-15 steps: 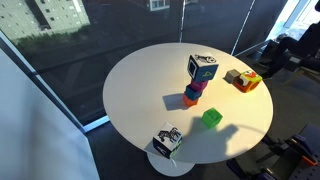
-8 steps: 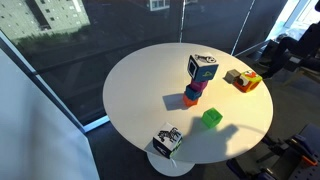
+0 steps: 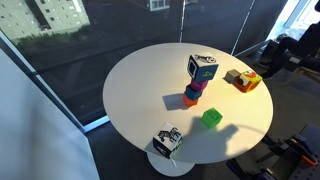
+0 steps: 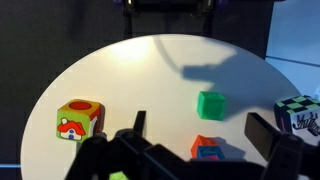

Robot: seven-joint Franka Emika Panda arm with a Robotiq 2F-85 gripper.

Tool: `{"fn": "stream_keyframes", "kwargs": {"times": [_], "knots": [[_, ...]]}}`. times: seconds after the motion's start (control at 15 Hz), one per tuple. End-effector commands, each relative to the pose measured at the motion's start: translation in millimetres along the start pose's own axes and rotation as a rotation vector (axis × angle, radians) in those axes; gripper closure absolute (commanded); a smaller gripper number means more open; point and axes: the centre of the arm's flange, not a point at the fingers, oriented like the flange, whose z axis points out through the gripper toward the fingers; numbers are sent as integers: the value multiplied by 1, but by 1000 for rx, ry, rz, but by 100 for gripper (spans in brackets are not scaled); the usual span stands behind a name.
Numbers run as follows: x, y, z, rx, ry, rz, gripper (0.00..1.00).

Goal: Put the yellow cube on the orange and white toy

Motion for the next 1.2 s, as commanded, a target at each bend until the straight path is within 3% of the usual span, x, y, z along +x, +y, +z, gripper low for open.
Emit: {"fn": "stream_keyframes", "kwargs": {"times": [0.0, 0.4, 1.13], "knots": [[9, 7, 0, -3, -10, 31, 0], [28, 31, -1, 6, 1, 103, 0], [110, 68, 5, 6, 122, 243, 0]]}}
